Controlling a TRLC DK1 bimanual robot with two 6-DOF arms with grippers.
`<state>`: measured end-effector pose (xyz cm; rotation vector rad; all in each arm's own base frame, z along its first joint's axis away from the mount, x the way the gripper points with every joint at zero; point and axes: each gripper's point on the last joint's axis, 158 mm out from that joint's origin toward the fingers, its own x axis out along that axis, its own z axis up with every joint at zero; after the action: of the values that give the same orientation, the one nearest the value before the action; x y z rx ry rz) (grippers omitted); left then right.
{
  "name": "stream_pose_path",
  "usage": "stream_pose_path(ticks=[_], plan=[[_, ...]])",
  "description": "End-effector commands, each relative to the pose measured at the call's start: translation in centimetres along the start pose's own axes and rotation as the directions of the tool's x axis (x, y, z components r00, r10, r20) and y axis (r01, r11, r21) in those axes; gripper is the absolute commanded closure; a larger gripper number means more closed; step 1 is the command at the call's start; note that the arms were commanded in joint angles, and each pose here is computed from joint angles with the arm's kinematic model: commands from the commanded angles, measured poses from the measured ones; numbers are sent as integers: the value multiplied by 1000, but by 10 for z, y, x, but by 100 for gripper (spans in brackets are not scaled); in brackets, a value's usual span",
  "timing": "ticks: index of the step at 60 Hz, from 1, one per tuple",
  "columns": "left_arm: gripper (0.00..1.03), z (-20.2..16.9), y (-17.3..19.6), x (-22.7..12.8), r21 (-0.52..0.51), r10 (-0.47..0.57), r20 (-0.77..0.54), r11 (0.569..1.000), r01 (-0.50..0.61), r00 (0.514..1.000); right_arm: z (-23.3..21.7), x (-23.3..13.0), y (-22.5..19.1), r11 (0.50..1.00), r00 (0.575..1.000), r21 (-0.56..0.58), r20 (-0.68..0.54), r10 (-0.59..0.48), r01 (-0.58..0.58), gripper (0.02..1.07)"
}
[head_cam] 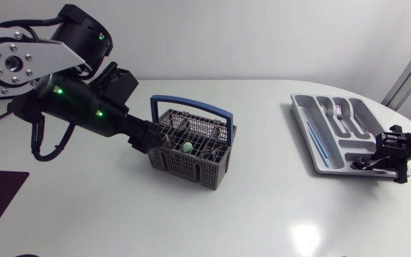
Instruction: Unload the cutlery basket into the drawer organizer.
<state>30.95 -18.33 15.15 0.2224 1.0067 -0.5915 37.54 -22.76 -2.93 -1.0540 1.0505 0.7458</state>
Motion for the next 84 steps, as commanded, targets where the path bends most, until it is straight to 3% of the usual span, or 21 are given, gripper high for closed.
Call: stream_pose_path(ticks=[1, 7, 18, 19, 26, 40, 46, 60, 84], plan=[[4, -1, -6, 4, 20, -8, -21, 1000, 9, 1000, 5, -10, -3, 999, 999, 7, 13, -35, 35, 55], [4, 1, -7, 6, 31, 8, -14, 999, -8, 1000, 14, -19, 1, 999, 999, 20, 30, -44, 43, 55], [4, 5, 3, 8, -177, 18, 4, 984, -17, 1000, 44, -42, 9, 996, 990, 47, 110, -83, 78, 55], [4, 4, 4, 8, -232, 19, 1, 973, -18, 1000, 49, -45, 12, 996, 989, 48, 122, -87, 81, 55], [4, 5, 3, 9, -358, 17, 4, 934, -15, 1000, 72, -61, 20, 993, 983, 66, 152, -104, 95, 55], [5, 6, 5, 14, -475, 19, -13, 880, -22, 1000, 125, -94, 44, 986, 970, 146, 218, -107, 76, 55], [8, 3, 7, 18, -500, 18, -26, 866, -29, 999, 146, -106, 58, 982, 965, 188, 256, -63, 15, 46], [8, 0, 12, 27, -523, 22, -74, 851, -58, 997, 204, -134, 101, 960, 928, 232, 367, 60, -154, 38], [8, -11, 23, 16, -522, 29, -76, 850, -64, 997, 284, -159, 172, 942, 880, 197, 447, 160, -272, 38]])
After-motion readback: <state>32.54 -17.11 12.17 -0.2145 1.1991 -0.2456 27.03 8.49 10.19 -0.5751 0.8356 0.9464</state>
